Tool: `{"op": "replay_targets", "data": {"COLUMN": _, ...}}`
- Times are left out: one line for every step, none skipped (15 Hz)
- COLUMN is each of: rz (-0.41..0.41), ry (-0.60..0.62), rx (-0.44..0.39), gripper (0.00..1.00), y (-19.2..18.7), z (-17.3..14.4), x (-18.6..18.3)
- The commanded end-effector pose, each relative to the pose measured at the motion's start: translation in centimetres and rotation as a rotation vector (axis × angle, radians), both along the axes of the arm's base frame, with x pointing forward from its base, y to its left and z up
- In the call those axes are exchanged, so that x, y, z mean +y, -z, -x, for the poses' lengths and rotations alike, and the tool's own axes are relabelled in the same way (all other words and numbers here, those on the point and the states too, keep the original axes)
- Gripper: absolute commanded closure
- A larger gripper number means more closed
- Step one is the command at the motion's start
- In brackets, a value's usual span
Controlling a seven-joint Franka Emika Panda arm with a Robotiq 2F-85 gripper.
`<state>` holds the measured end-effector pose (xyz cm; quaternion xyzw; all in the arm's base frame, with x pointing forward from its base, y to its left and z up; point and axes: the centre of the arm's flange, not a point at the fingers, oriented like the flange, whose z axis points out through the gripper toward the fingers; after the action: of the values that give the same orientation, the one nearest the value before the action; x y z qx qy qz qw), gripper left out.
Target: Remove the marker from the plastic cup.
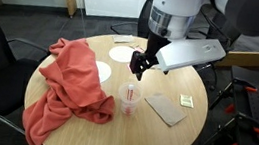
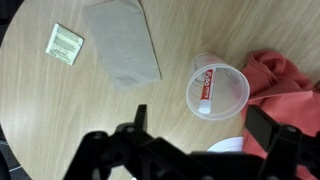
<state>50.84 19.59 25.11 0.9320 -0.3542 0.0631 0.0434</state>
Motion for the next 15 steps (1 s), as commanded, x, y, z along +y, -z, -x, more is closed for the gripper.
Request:
{"op": "replay_targets", "data": {"rz": 0.003, "ry": -0.034, "rx": -0.011, "gripper": 0.0, "y": 1.4, "z": -2.2, "x": 0.7}}
{"op": "replay_targets", "data": {"rz": 0.003, "ry": -0.037, "rx": -0.011, "gripper": 0.0, "y": 1.7, "z": -2.6, "x": 0.9}}
{"op": "replay_targets", "data": {"rz": 0.004, "ry": -0.042, "rx": -0.012, "gripper": 0.0, "y": 2.1, "z": -2.9, "x": 1.0}}
{"op": "replay_targets", "data": {"rz": 0.004, "ry": -0.048, "rx": -0.013, "gripper": 0.0, "y": 2.4, "z": -3.3, "x": 1.2}}
{"op": "replay_targets", "data": {"rz": 0.003, "ry": -0.053, "rx": -0.011, "gripper": 0.03, "y": 2.8, "z": -3.6, "x": 1.2}}
{"op": "replay_targets", "data": {"rz": 0.004, "ry": -0.052, "rx": -0.01, "gripper": 0.09, "y": 3.2, "z": -3.9, "x": 1.3}}
{"op": "replay_targets", "data": {"rz": 0.001, "ry": -0.051, "rx": -0.007, "gripper": 0.12, "y": 3.5, "z": -4.2, "x": 1.4}}
{"op": "replay_targets", "data": {"rz": 0.001, "ry": -0.051, "rx": -0.007, "gripper": 0.19, "y": 3.9, "z": -4.4, "x": 1.4}}
{"op": "replay_targets", "data": {"rz": 0.0, "ry": -0.05, "rx": -0.004, "gripper": 0.28, "y": 4.2, "z": -4.6, "x": 1.4}}
{"op": "replay_targets", "data": {"rz": -0.001, "ry": -0.05, "rx": -0.002, "gripper": 0.26, "y": 4.5, "z": -4.8, "x": 1.4}}
{"op": "replay_targets", "data": {"rz": -0.001, "ry": -0.051, "rx": 0.001, "gripper": 0.24, "y": 4.9, "z": -4.9, "x": 1.4}}
{"op": "replay_targets", "data": {"rz": -0.001, "ry": -0.052, "rx": 0.002, "gripper": 0.27, "y": 5.2, "z": -5.1, "x": 1.4}}
{"op": "replay_targets", "data": {"rz": 0.0, "ry": -0.057, "rx": 0.003, "gripper": 0.28, "y": 5.5, "z": -5.3, "x": 1.4}}
{"op": "replay_targets", "data": {"rz": 0.001, "ry": -0.058, "rx": 0.003, "gripper": 0.32, "y": 5.7, "z": -5.4, "x": 1.4}}
{"op": "replay_targets", "data": {"rz": 0.0, "ry": -0.058, "rx": 0.003, "gripper": 0.36, "y": 5.9, "z": -5.6, "x": 1.4}}
